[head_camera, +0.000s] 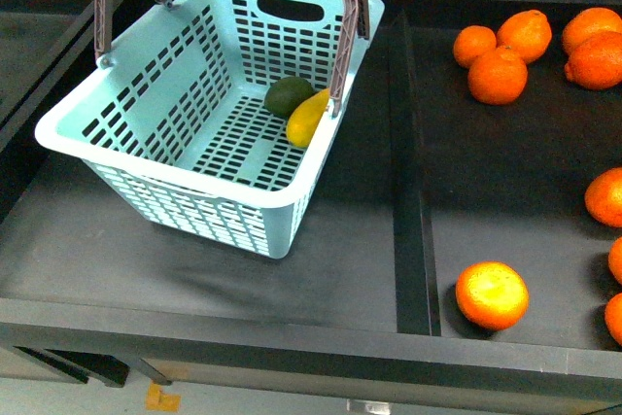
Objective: Pick mango and avocado into basket
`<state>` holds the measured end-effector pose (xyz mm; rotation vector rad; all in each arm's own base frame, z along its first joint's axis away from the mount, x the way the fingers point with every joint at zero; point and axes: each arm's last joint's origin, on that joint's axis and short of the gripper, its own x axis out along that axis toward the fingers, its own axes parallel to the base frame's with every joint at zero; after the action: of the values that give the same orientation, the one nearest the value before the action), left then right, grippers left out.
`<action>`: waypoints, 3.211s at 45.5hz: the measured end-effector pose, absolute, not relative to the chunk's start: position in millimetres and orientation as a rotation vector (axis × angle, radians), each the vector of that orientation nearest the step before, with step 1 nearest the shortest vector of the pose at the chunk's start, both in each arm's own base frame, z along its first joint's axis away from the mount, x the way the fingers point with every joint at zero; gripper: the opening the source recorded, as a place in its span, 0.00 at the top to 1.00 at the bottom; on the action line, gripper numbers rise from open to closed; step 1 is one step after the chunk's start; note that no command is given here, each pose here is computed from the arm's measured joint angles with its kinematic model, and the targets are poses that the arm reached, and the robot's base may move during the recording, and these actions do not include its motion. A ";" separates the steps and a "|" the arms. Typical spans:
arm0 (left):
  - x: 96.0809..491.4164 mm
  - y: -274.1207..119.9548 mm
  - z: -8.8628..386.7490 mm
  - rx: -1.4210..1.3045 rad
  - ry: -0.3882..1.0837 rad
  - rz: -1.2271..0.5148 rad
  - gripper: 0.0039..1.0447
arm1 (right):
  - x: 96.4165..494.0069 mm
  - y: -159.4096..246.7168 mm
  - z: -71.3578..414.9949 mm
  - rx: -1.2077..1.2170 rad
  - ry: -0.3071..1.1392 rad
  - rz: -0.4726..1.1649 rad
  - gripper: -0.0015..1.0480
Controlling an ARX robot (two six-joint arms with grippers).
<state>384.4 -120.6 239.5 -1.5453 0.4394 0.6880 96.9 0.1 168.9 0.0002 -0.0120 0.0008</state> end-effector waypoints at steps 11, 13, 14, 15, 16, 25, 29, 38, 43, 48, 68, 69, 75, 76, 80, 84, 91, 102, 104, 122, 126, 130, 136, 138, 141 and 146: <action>360.2 -99.8 215.0 -1.028 0.262 0.126 0.33 | 96.9 0.0 168.9 0.001 -0.012 0.000 0.08; 345.7 -89.1 212.1 -0.810 0.158 0.043 0.41 | 96.9 0.0 168.9 0.000 -0.012 0.000 0.08; 339.2 -84.2 212.3 -0.719 0.119 0.022 0.44 | 96.9 0.0 168.9 0.000 -0.012 0.000 0.08; 329.4 -76.8 213.3 -0.586 0.065 0.004 0.49 | 96.9 0.0 168.9 0.000 -0.012 0.000 0.08; 321.4 -70.8 214.5 -0.485 0.027 -0.001 0.54 | 96.9 0.0 168.9 0.000 -0.012 0.000 0.08; 259.2 -38.4 193.5 -0.057 0.011 -0.010 0.98 | 96.9 0.0 168.9 0.000 -0.012 0.000 0.08; 243.5 -31.6 188.7 -0.032 0.013 -0.010 0.98 | 96.9 0.0 168.9 0.000 -0.012 0.000 0.08; 212.5 -19.0 181.9 -0.018 0.006 0.000 0.98 | 96.9 0.0 168.9 0.000 -0.012 0.000 0.08; 194.8 -14.4 177.7 -0.015 0.007 -0.006 0.98 | 96.9 0.0 168.9 0.000 -0.012 0.000 0.08; 180.8 -5.8 174.3 -0.013 0.011 -0.022 0.98 | 96.9 0.1 168.9 0.000 -0.012 0.001 0.08; 142.4 -0.5 163.8 -0.011 0.011 -0.004 0.98 | 96.9 0.1 168.9 0.000 -0.012 0.001 0.08; 141.3 -0.5 164.5 -0.011 0.009 -0.003 0.98 | 96.9 0.1 168.9 0.000 -0.012 0.001 0.08; 134.9 -0.5 167.4 -0.011 0.000 -0.003 0.98 | 96.9 0.1 168.9 0.000 -0.012 0.001 0.08; 134.2 -0.5 167.7 -0.011 -0.001 -0.003 0.98 | 96.9 0.1 168.9 0.000 -0.012 0.001 0.08; 130.4 -0.5 169.1 -0.011 -0.006 -0.003 0.98 | 96.9 0.1 168.9 0.000 -0.012 0.001 0.08; 126.9 -0.5 170.0 -0.011 -0.009 -0.003 0.98 | 96.9 0.1 168.9 0.000 -0.012 0.001 0.08; 122.0 -0.4 170.8 -0.011 -0.012 -0.004 0.98 | 96.9 0.1 168.9 0.000 -0.012 0.001 0.08; 115.0 -0.4 171.2 -0.011 -0.014 -0.004 0.98 | 96.9 0.1 168.9 0.000 -0.012 0.001 0.08; 113.7 -0.4 171.2 -0.011 -0.014 -0.004 0.98 | 96.9 0.1 168.9 0.000 -0.012 0.001 0.08; 98.0 -0.3 167.5 -0.011 -0.003 -0.003 0.98 | 96.9 0.1 168.9 0.001 -0.012 0.001 0.08; 97.4 -0.3 167.9 -0.011 -0.009 -0.003 0.98 | 96.9 0.1 168.9 0.000 -0.012 0.001 0.08; 97.3 -0.3 167.9 -0.011 -0.009 -0.003 0.98 | 96.9 0.1 168.9 0.000 -0.012 0.001 0.08; 97.2 -0.3 167.9 -0.011 -0.009 -0.003 0.98 | 96.9 0.1 168.9 0.000 -0.012 0.001 0.08; 97.2 -0.3 167.9 -0.011 -0.009 -0.003 0.98 | 96.9 0.1 168.9 0.000 -0.012 0.001 0.08; 97.2 -0.3 167.9 -0.011 -0.009 -0.003 0.98 | 96.9 0.1 168.9 0.000 -0.012 0.001 0.08; 97.2 -0.3 167.9 -0.011 -0.009 -0.003 0.98 | 96.9 0.1 168.9 0.000 -0.012 0.001 0.08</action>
<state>97.2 -0.3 167.9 -0.0109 -0.0089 -0.0035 96.9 0.1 168.9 0.0002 -0.0120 0.0008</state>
